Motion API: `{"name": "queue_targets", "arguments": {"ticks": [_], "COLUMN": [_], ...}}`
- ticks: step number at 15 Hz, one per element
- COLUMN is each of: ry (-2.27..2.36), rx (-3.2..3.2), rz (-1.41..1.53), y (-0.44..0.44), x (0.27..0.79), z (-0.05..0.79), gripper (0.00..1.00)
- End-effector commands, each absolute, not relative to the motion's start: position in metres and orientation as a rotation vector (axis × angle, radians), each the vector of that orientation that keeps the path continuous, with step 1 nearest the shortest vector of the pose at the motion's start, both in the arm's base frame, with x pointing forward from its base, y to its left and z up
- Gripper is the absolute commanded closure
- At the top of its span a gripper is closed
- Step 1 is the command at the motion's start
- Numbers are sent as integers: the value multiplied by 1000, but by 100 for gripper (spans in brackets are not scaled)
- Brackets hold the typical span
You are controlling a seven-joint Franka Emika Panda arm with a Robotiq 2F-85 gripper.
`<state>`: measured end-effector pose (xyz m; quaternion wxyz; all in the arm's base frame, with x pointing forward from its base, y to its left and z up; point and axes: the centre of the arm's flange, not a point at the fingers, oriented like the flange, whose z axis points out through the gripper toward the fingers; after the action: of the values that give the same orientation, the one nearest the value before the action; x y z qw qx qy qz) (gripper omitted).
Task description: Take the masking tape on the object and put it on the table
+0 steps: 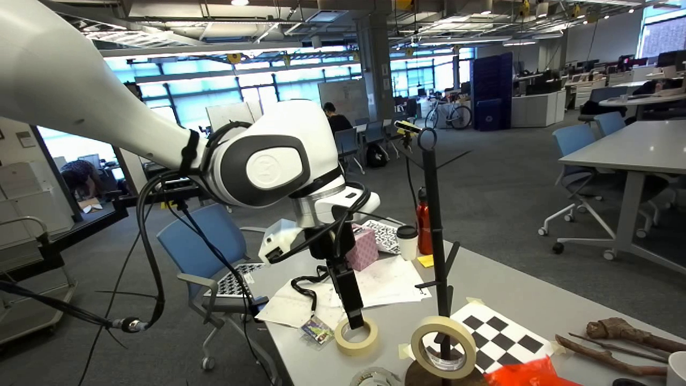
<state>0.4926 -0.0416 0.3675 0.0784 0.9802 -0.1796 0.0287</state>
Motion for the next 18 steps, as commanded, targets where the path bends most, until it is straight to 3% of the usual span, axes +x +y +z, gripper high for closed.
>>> {"name": "queue_targets", "arguments": {"ticks": [1, 18], "ry": [-536, -982], "rx": [2934, 2891], "rz": [88, 182], "y": [-41, -38], "x": [493, 520], "z": [368, 314], "gripper": [0, 0]}}
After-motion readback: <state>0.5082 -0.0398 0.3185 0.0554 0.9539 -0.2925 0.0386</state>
